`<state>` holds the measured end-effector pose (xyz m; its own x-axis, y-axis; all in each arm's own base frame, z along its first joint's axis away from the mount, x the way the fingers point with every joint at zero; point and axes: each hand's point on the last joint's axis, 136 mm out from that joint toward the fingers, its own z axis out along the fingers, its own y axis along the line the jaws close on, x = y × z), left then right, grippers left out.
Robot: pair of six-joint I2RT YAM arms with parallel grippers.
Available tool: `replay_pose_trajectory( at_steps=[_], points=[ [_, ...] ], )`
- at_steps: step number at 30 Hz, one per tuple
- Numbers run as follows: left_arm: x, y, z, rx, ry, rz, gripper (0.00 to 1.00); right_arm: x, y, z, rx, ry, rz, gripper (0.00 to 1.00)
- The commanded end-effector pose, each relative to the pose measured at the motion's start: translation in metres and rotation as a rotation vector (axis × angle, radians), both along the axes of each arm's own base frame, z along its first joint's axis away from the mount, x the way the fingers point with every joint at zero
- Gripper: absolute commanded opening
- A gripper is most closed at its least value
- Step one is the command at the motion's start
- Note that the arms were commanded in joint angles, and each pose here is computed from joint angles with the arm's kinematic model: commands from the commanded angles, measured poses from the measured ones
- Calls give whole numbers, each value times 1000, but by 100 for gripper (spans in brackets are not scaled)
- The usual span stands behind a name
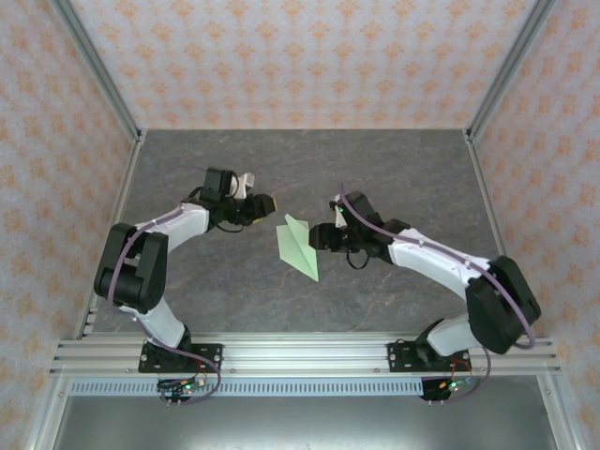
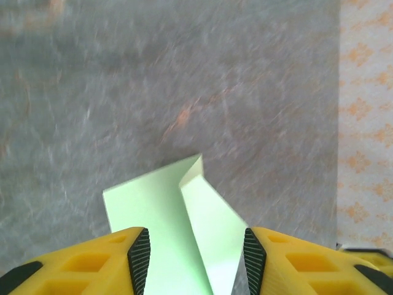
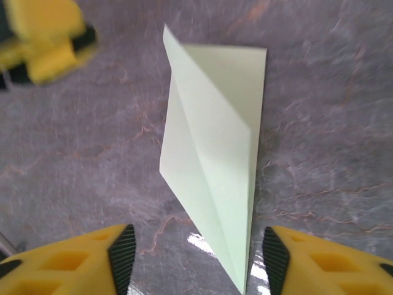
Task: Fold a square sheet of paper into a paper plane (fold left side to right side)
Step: Fourth fold the wing at the center of the table, then turn over the paper at the center of the table.
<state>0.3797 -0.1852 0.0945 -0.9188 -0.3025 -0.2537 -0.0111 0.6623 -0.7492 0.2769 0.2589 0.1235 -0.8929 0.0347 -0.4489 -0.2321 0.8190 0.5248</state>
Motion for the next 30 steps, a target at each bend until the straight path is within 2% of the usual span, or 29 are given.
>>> replay_pose_trajectory(
  at_steps=[1,5,13,21,25,30],
  points=[
    [-12,-23,-9,-17,12,-16,47,7,-20,-3,-53,-63,-73,64],
    [-19,-46,-23,-31,34,-45,46,6,-23,2,-44,-81,-81,65],
    [-9,-55,-45,-38,73,-34,43,3,-29,5,-52,-94,-92,66],
    [0,-70,-45,-94,61,-44,40,1,-31,7,-25,-96,-97,67],
    [7,-73,-41,-111,44,-41,32,4,-32,12,69,-91,-122,72],
    [13,-76,-22,-146,-8,-43,20,5,-34,26,280,-53,-123,87]
  ],
)
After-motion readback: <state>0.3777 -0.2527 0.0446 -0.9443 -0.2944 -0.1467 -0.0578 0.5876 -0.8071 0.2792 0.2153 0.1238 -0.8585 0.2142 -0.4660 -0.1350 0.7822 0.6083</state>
